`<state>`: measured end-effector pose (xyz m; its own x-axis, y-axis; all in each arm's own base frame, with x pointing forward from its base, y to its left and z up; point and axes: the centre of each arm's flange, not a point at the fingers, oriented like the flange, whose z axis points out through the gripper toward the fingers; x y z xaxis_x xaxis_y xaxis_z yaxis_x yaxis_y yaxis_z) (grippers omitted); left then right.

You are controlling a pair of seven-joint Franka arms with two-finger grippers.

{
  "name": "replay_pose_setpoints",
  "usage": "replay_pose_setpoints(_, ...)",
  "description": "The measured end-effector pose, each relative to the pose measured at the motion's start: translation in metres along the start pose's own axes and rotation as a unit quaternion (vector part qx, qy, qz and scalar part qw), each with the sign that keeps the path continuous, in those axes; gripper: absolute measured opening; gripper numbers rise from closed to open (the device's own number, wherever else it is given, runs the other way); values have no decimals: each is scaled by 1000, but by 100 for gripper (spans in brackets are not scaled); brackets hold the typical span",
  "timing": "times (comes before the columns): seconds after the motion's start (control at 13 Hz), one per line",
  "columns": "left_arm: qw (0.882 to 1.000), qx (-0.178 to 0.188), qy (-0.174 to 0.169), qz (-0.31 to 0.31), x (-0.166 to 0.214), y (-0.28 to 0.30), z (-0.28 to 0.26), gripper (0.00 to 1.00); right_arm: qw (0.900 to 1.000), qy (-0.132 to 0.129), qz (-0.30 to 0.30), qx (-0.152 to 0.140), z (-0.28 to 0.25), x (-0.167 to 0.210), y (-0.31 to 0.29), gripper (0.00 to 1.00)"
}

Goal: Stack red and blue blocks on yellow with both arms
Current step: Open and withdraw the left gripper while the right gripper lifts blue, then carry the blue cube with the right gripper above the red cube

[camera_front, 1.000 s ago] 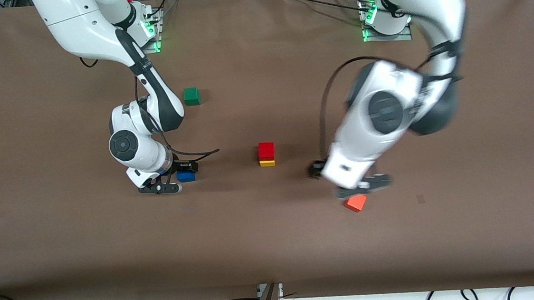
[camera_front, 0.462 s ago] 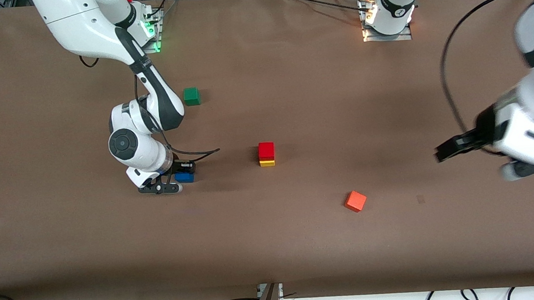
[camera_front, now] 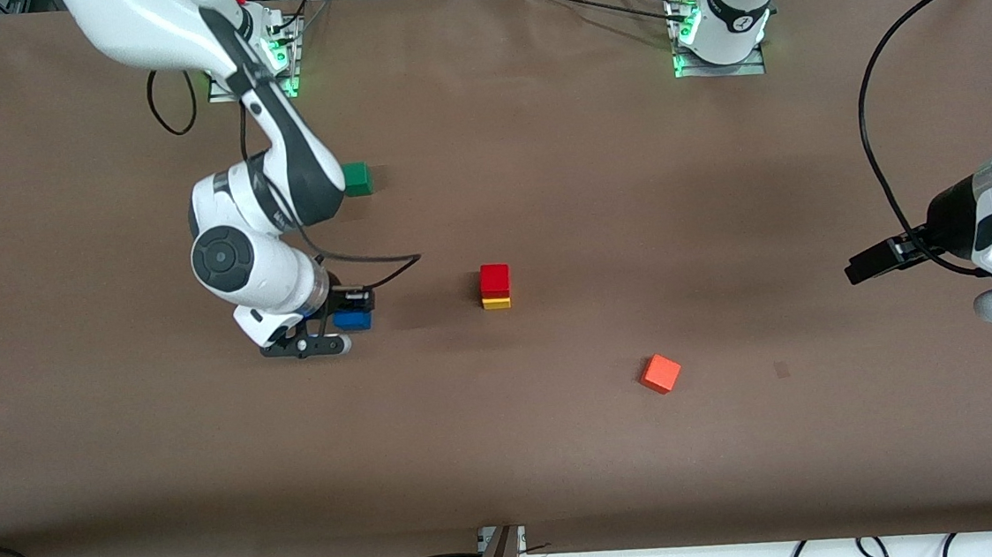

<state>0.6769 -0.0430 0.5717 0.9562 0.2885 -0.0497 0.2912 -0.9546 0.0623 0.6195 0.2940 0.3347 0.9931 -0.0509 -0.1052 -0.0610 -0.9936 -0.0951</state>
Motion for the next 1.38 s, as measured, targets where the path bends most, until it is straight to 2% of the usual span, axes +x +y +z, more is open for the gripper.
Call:
replay_pose_setpoints(0.31, 999, 26, -33, 2, -8, -4, 6, 100, 1000, 10, 16, 8, -19, -56, -105, 55)
replay_pose_setpoints(0.62, 998, 37, -26, 41, -20, -18, -18, 100, 999, 16, 48, 13, -5, -83, -165, 55)
replay_pose_setpoints(1.08, 998, 45, -20, 46, -67, -41, -27, 100, 999, 26, 34, 17, 24, -96, -198, 55)
replay_pose_setpoints(1.38, 998, 45, -28, 45, -69, -43, -16, 100, 999, 50, 4, -7, 40, -103, -208, 55)
